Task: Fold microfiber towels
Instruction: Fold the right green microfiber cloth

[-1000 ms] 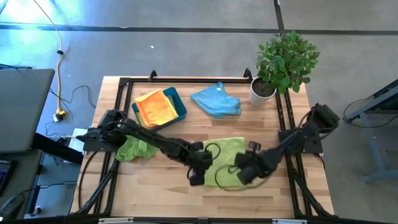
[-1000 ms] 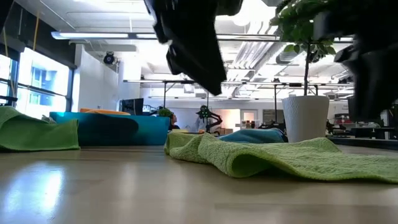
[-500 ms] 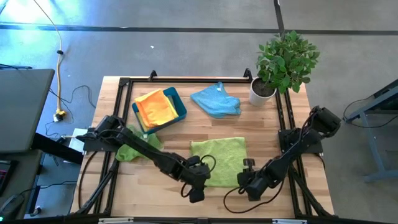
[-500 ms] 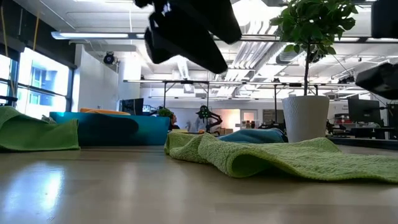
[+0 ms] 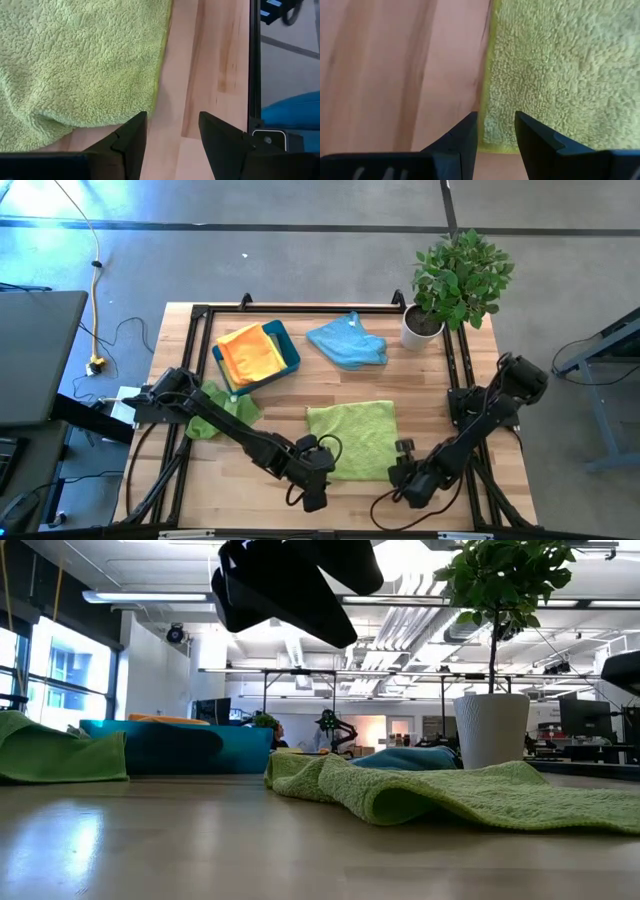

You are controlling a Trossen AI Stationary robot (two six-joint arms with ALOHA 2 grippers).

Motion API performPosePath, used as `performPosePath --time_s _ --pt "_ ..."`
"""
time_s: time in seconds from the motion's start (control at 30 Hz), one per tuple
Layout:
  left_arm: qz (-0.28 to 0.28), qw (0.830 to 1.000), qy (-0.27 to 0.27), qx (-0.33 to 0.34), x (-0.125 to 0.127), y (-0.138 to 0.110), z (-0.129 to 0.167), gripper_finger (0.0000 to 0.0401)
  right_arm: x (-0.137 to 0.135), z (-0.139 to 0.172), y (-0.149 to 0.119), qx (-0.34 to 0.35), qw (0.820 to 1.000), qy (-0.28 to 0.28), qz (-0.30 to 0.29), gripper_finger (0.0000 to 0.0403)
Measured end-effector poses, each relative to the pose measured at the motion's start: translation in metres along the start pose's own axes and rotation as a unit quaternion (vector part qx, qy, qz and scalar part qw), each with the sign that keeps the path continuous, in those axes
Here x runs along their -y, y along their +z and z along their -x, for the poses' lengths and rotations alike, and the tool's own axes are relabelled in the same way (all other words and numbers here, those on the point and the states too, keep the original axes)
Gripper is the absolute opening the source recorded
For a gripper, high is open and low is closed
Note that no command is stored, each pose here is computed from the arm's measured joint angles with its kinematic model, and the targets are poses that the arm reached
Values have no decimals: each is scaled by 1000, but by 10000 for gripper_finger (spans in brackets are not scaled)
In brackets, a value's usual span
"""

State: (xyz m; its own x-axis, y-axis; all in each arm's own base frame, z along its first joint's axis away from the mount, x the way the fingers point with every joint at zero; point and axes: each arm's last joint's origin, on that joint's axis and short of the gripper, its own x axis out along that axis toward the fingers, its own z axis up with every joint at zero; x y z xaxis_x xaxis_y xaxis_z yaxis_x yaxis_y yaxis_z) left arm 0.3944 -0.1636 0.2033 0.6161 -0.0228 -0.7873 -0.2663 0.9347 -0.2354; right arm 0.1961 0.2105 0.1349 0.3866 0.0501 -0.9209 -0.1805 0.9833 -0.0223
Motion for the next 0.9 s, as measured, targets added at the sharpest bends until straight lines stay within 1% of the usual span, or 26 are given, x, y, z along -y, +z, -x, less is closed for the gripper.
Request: performPosePath --time_s 0.1,0.3,0.4,0.53,0.6,0.8,0.9 --pt "9 1000 1 1 -1 1 0 170 -1 -6 -1 -9 1000 3 0 122" --pt "9 1000 11 10 -1 1 0 170 -1 -15 -2 -22 1000 -9 -6 118" --pt "9 1000 20 18 -2 2 1 170 2 -16 0 -26 999 -7 -36 92" --pt "15 999 22 20 -2 2 1 170 3 -17 1 -24 998 -7 -56 29" --pt "19 999 24 22 -2 2 1 170 3 -18 1 -25 998 -7 -56 8" --pt "4 998 43 38 0 1 2 170 3 -10 10 -20 998 0 -66 2" --pt "-14 998 46 41 1 0 2 170 13 -2 13 -26 997 -12 -69 1"
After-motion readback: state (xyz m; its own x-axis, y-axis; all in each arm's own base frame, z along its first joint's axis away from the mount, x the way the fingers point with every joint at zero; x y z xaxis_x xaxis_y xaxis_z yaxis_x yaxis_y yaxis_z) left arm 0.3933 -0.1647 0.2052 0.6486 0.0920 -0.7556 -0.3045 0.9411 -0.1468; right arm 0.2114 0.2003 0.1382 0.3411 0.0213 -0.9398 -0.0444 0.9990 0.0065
